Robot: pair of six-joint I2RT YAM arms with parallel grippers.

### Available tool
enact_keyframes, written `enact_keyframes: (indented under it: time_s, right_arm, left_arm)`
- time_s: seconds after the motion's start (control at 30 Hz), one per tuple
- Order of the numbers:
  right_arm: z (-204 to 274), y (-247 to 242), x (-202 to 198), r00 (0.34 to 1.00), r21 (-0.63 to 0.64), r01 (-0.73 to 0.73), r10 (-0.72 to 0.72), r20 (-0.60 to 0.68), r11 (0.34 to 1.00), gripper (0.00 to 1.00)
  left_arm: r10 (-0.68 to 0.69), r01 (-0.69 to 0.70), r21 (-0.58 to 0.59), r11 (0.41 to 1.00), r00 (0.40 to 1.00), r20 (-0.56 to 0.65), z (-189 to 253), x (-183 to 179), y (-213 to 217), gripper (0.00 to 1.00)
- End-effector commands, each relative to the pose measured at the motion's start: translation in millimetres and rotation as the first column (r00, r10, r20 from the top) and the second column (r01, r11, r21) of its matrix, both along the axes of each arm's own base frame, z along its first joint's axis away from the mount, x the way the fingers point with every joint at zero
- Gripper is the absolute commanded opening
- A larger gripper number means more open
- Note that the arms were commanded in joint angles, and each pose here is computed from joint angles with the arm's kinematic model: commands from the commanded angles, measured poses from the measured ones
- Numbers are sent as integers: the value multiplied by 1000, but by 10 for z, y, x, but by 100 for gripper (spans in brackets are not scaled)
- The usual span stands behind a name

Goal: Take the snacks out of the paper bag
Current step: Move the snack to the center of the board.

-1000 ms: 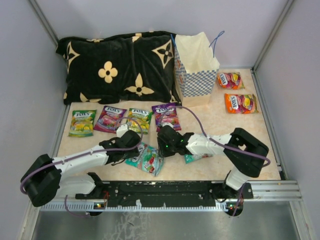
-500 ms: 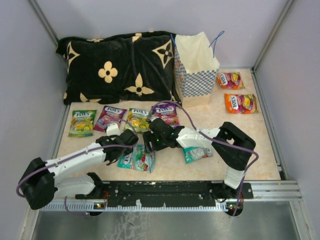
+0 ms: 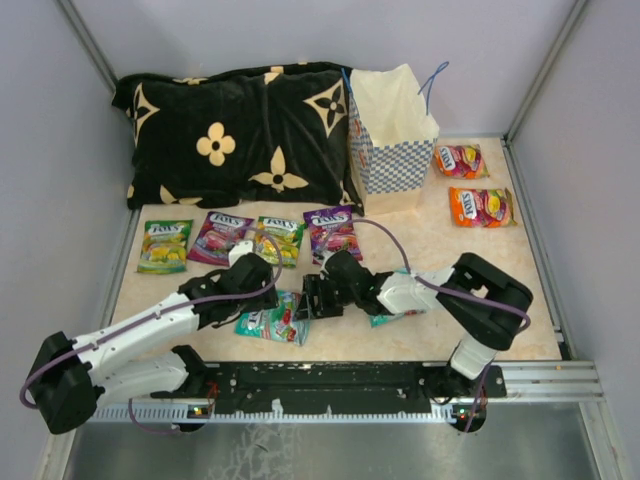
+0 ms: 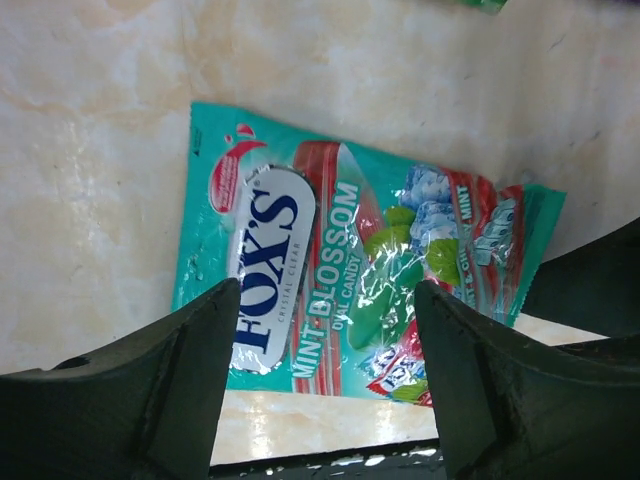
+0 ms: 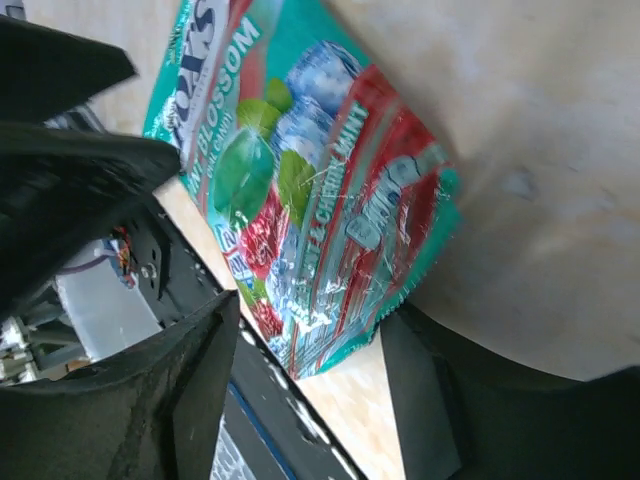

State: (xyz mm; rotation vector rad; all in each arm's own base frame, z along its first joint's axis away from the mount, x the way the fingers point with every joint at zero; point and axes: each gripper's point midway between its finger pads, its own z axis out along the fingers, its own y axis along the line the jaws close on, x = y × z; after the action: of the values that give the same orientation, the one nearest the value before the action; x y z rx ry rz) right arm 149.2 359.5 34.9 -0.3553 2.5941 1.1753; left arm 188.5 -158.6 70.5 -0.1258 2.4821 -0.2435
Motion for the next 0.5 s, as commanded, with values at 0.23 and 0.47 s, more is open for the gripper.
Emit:
enact_keyframes:
  time_s: [0.23, 0.47]
  right_arm:
    - [-127, 414, -31, 998, 16, -43, 43, -37, 999, 38]
    - [-166, 734, 85, 998, 52, -5, 8, -60, 999, 21]
  left_arm:
    - [13, -12, 65, 998, 1000, -13, -75, -23, 127, 79]
    - [21, -24, 16, 1000, 991, 136, 563, 266, 164, 81]
